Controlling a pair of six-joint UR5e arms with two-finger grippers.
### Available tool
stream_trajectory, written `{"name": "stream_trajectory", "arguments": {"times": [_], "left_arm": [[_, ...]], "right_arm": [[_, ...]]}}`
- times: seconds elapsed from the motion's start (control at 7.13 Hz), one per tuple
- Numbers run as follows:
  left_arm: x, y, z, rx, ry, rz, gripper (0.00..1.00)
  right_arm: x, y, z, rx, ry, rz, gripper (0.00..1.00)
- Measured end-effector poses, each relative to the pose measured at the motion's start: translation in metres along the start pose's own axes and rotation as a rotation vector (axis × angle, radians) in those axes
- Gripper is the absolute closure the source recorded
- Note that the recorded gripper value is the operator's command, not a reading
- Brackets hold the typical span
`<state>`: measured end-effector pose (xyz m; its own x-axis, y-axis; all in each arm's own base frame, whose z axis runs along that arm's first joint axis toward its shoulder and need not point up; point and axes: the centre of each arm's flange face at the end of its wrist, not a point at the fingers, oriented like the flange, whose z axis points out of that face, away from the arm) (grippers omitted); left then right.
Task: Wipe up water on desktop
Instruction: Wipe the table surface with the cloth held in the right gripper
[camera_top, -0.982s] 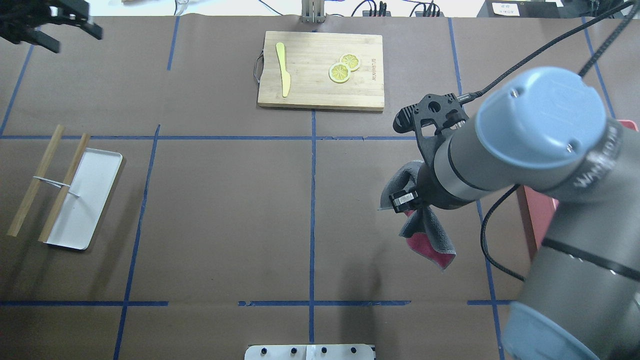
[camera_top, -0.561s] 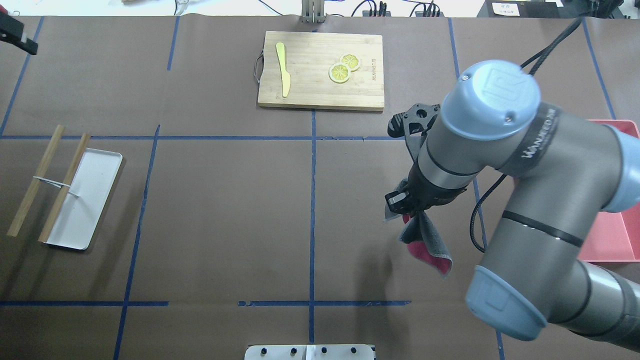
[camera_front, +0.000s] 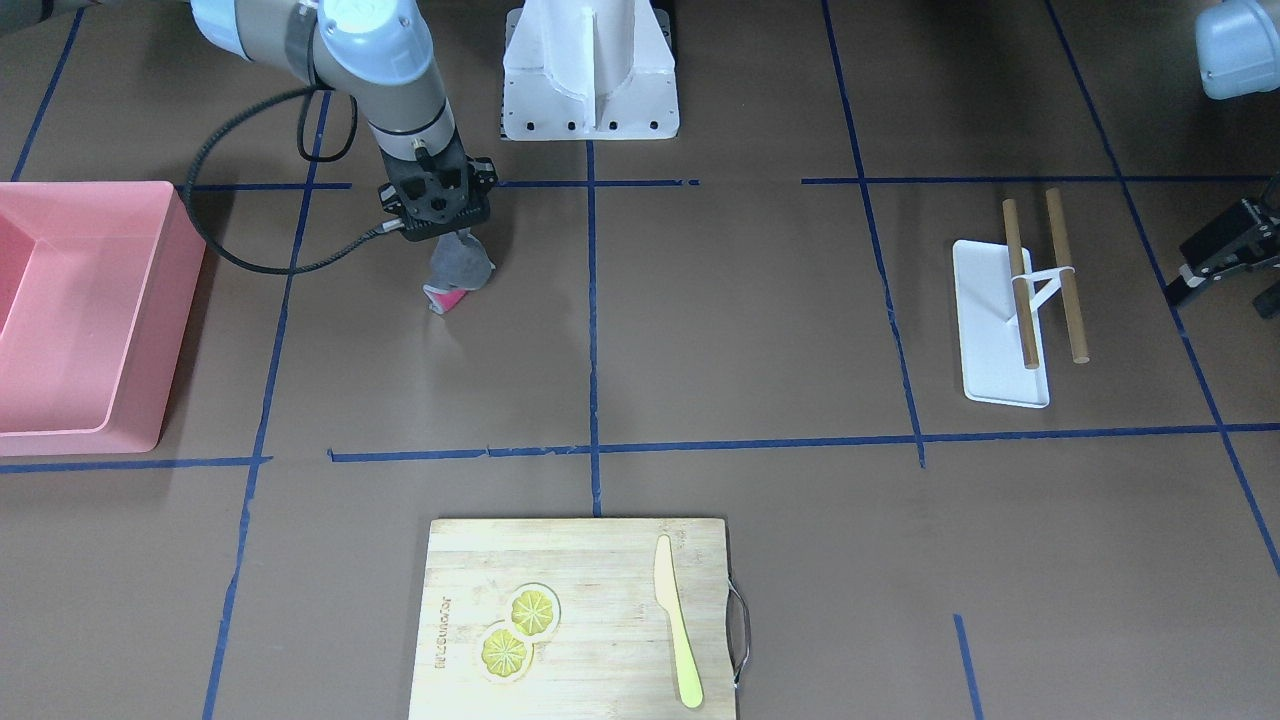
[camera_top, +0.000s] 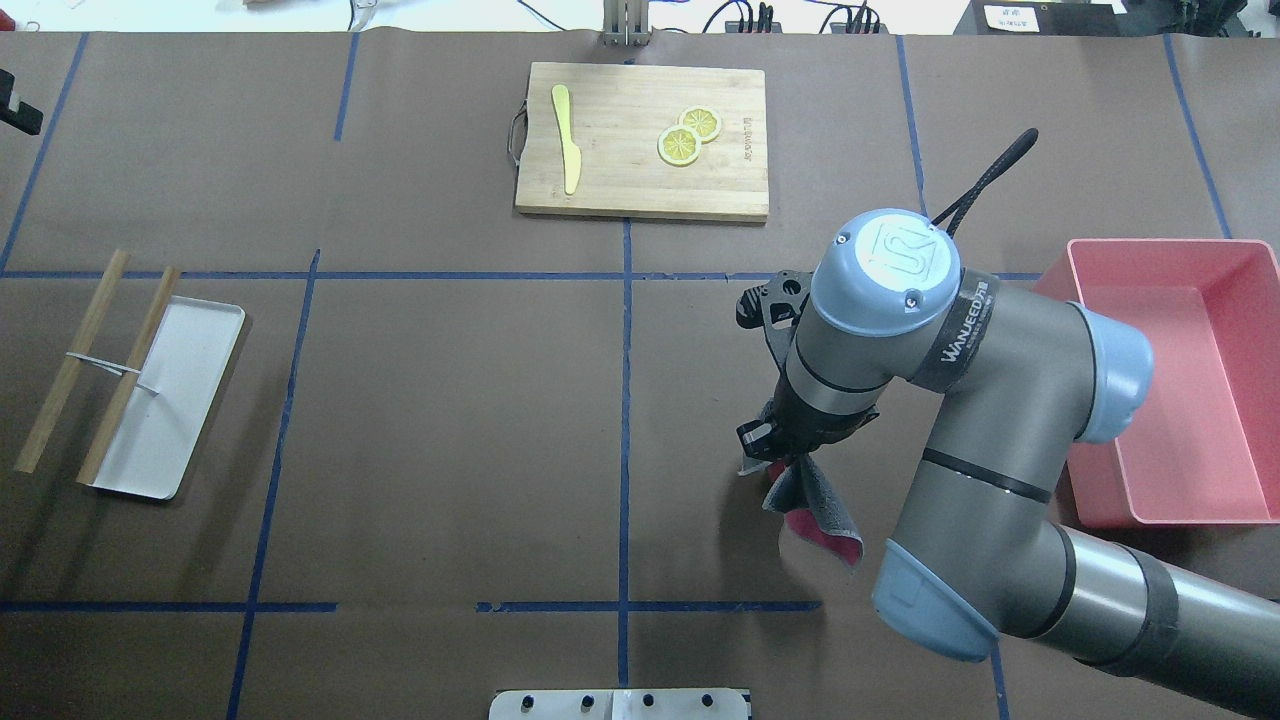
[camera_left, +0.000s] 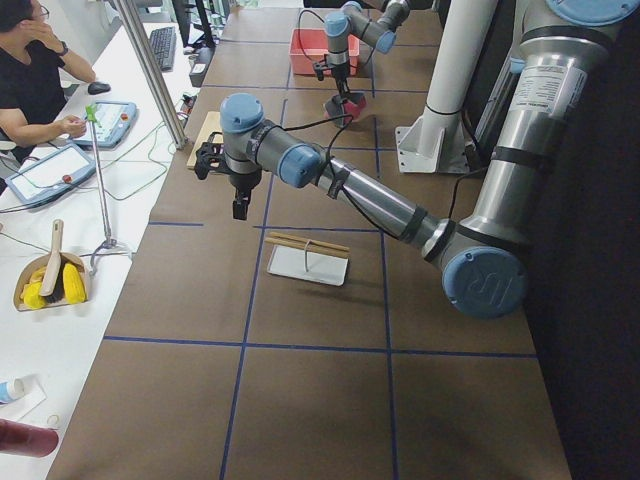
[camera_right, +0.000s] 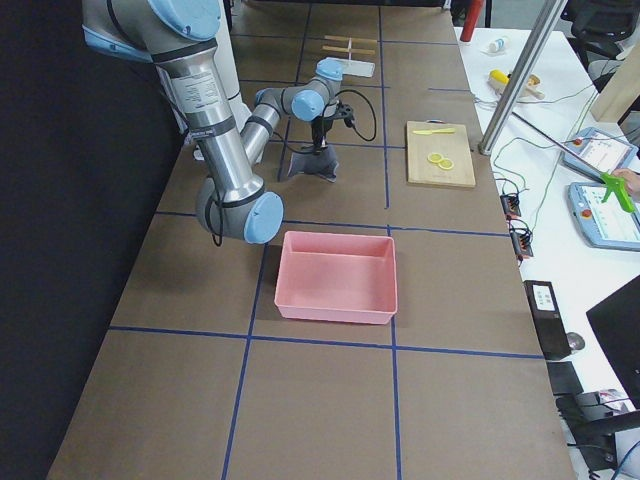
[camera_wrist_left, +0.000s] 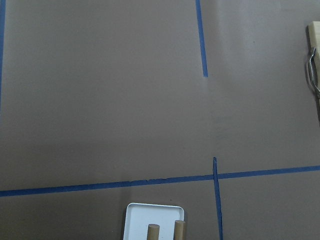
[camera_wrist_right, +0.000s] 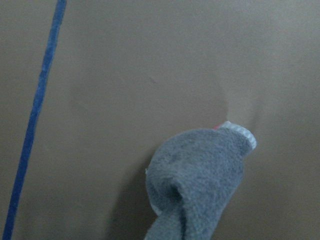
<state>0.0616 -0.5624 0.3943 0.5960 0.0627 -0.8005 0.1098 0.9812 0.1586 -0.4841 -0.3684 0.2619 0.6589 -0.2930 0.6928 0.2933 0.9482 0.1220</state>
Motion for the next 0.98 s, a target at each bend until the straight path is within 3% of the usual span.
{"name": "stream_trajectory", "arguments": {"times": [0.42, 0.98], "left_arm": [[-0.001, 0.001, 0.001, 0.000, -0.001, 0.000, 0.00], [0.008, 0.006, -0.009, 0.014, 0.008, 0.017, 0.00]], "right_arm": [[0.018, -0.015, 0.026, 0.011, 0.002, 0.010, 1.00], [0.119, -0.083, 0.023, 0.021, 0.078, 0.083, 1.00]]}}
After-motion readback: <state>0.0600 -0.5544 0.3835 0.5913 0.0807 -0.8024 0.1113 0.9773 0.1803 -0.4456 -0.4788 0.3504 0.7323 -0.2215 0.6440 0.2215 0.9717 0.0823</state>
